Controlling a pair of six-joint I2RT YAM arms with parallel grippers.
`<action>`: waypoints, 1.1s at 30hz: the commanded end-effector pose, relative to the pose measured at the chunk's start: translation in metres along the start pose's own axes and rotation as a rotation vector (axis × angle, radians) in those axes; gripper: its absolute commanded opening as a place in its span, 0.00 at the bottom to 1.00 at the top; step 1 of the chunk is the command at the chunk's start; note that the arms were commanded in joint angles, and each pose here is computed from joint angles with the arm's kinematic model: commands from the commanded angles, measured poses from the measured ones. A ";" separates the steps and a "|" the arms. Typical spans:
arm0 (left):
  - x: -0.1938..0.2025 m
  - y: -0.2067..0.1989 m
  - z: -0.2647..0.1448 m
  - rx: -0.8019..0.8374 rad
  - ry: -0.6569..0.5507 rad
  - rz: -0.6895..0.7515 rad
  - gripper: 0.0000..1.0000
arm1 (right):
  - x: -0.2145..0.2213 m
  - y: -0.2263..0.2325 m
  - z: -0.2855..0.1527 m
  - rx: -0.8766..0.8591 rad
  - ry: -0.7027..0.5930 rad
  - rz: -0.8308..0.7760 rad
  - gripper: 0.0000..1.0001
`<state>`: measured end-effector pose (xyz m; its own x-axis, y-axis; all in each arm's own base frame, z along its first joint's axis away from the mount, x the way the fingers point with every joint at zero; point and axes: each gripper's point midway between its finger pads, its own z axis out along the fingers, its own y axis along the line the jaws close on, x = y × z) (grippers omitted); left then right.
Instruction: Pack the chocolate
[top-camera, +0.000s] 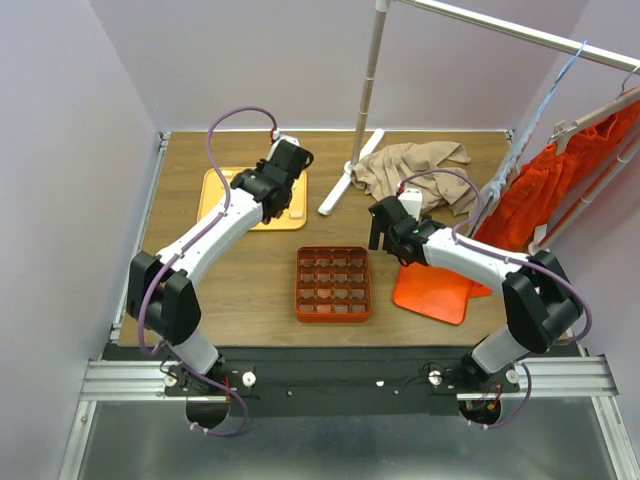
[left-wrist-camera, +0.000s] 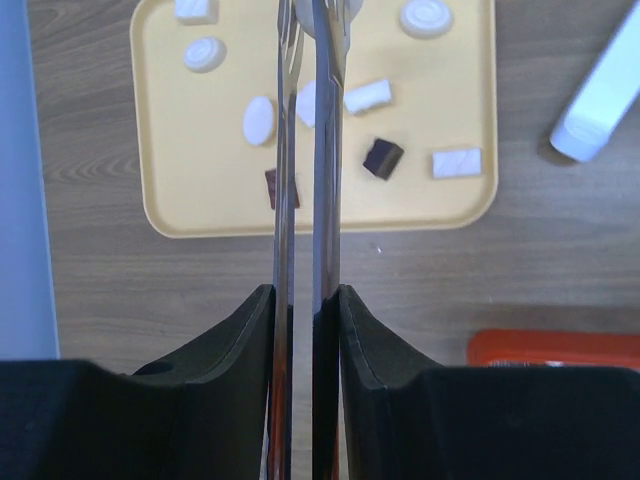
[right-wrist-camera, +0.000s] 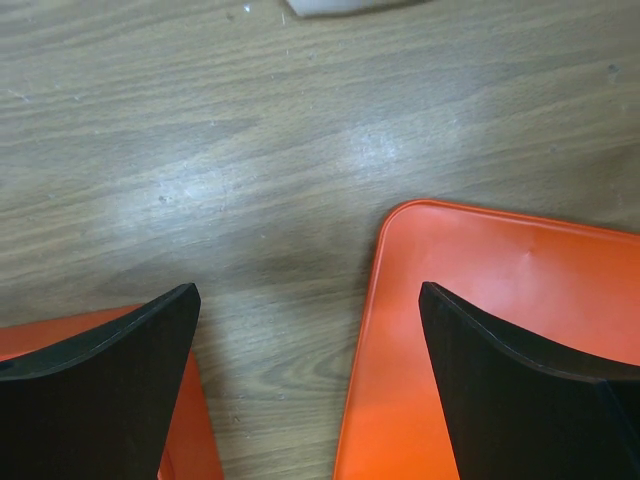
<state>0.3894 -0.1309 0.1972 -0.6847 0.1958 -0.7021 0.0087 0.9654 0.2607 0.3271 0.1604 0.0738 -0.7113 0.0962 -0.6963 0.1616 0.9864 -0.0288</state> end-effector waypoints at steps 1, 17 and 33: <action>0.015 -0.010 -0.040 0.041 -0.026 0.073 0.00 | -0.045 -0.004 -0.022 0.009 -0.127 0.012 1.00; 0.089 -0.092 -0.158 0.442 -0.034 0.146 0.00 | -0.092 -0.044 -0.016 0.000 -0.134 0.195 1.00; 0.142 -0.152 -0.175 0.573 0.008 0.295 0.00 | -0.083 -0.059 -0.017 0.035 -0.138 0.229 1.00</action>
<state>0.1658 -0.2745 0.1838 -0.5902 0.4639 -0.6607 0.5841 0.8103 0.0473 0.3696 0.1019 0.1449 -0.5635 0.2850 -0.7754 0.3162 0.9415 0.1163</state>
